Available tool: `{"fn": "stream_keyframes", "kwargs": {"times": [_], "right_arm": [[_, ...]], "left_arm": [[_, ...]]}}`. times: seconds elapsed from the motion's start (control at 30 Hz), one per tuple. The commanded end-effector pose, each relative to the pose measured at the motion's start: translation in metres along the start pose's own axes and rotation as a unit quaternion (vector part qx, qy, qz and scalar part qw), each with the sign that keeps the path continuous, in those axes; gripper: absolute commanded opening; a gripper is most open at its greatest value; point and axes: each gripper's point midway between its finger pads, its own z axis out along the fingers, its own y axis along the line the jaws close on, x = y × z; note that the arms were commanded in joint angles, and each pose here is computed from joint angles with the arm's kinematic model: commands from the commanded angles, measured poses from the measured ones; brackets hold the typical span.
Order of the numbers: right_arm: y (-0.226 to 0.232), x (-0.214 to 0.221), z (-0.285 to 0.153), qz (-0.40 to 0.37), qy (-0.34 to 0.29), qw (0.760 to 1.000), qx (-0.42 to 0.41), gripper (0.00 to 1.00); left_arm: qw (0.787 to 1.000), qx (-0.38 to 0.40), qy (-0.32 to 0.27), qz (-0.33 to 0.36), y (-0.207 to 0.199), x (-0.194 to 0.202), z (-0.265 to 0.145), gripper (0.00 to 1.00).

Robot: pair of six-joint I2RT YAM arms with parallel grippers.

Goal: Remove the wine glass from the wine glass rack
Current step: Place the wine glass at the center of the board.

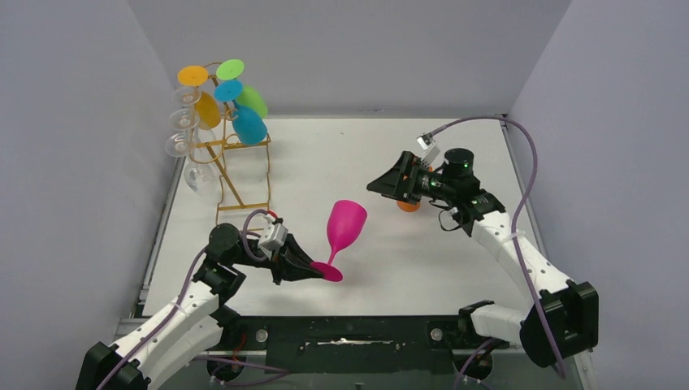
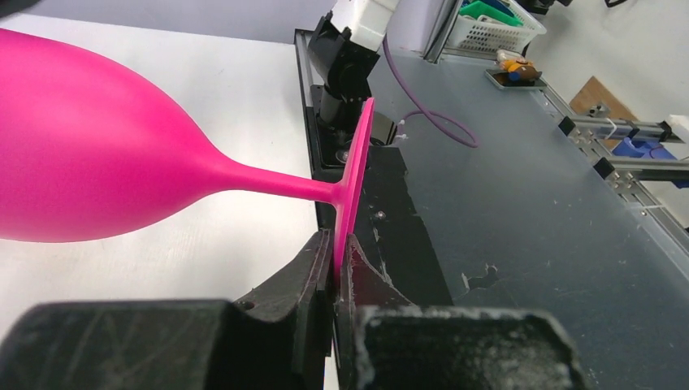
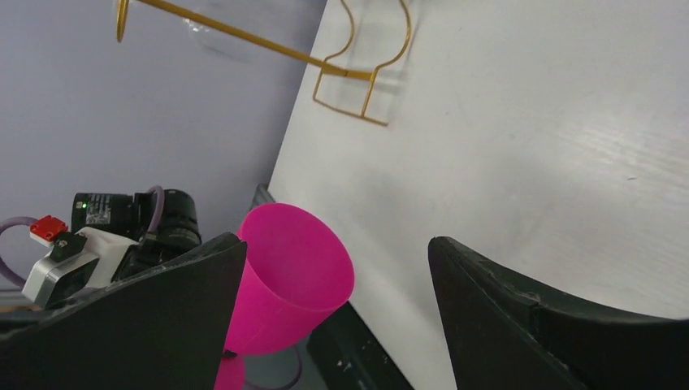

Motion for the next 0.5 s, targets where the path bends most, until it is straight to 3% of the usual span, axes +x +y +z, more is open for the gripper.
{"fn": "stream_keyframes", "kwargs": {"times": [0.0, 0.2, 0.37, 0.47], "right_arm": [[0.060, 0.017, 0.008, -0.010, 0.084, 0.990, -0.114, 0.84], [0.091, 0.041, 0.025, -0.043, 0.143, 0.975, -0.165, 0.80], [0.090, 0.042, 0.025, -0.052, 0.149, 0.971, -0.179, 0.74], [0.082, 0.042, 0.016, -0.036, 0.169, 0.967, -0.187, 0.65]], "left_arm": [[0.997, 0.027, -0.009, 0.075, -0.009, -0.015, 0.000, 0.00], [0.996, 0.031, -0.001, 0.082, -0.012, -0.015, -0.001, 0.00], [0.996, 0.022, 0.010, 0.087, -0.010, -0.014, -0.003, 0.00], [0.996, 0.010, 0.023, 0.088, -0.009, -0.014, -0.005, 0.00]]}}
